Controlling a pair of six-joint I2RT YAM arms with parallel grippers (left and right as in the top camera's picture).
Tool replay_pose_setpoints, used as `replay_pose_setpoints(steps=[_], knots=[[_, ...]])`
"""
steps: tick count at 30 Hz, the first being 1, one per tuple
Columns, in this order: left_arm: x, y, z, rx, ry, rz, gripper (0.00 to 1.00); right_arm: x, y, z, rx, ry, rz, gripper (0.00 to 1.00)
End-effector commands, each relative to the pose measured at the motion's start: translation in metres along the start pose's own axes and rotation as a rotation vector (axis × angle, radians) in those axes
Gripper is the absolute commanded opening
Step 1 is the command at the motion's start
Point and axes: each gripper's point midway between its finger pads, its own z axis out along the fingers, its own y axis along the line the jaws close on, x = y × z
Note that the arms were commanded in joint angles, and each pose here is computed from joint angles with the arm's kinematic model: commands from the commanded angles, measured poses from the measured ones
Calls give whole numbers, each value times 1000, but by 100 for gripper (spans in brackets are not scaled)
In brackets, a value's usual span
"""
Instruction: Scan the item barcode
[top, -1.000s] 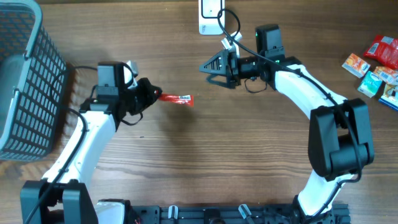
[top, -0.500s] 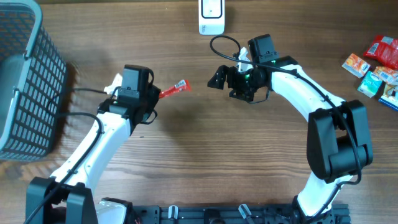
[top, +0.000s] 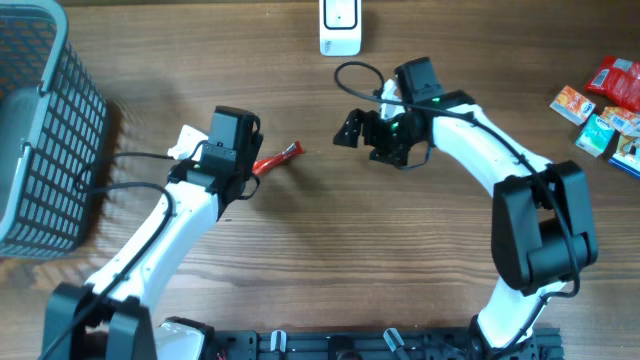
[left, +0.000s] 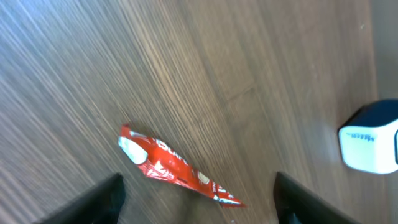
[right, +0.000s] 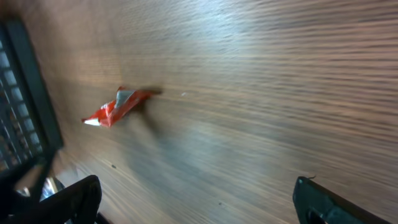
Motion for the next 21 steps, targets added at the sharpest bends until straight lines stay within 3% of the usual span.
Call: replay_pose_setpoints(steps=[1,8,9,12,18,21], knots=[[-41,-30,-44,76,-163,148,53,10,45,5,-40,-13,-142,72],[-74,-14,-90,16,-315,199,48,22,94,42,-10,-105,-198,9],[-75,-13,-94,18,-316,222,47,23,101,49,-16,-120,-220,4],[-77,-14,-109,37,-325,305,46,29,121,69,-40,-153,-244,4],[-78,10,-129,-9,-310,328,47,33,123,99,-23,-180,-237,5],[-73,26,-128,-64,-278,342,56,24,113,101,28,-227,-230,5]])
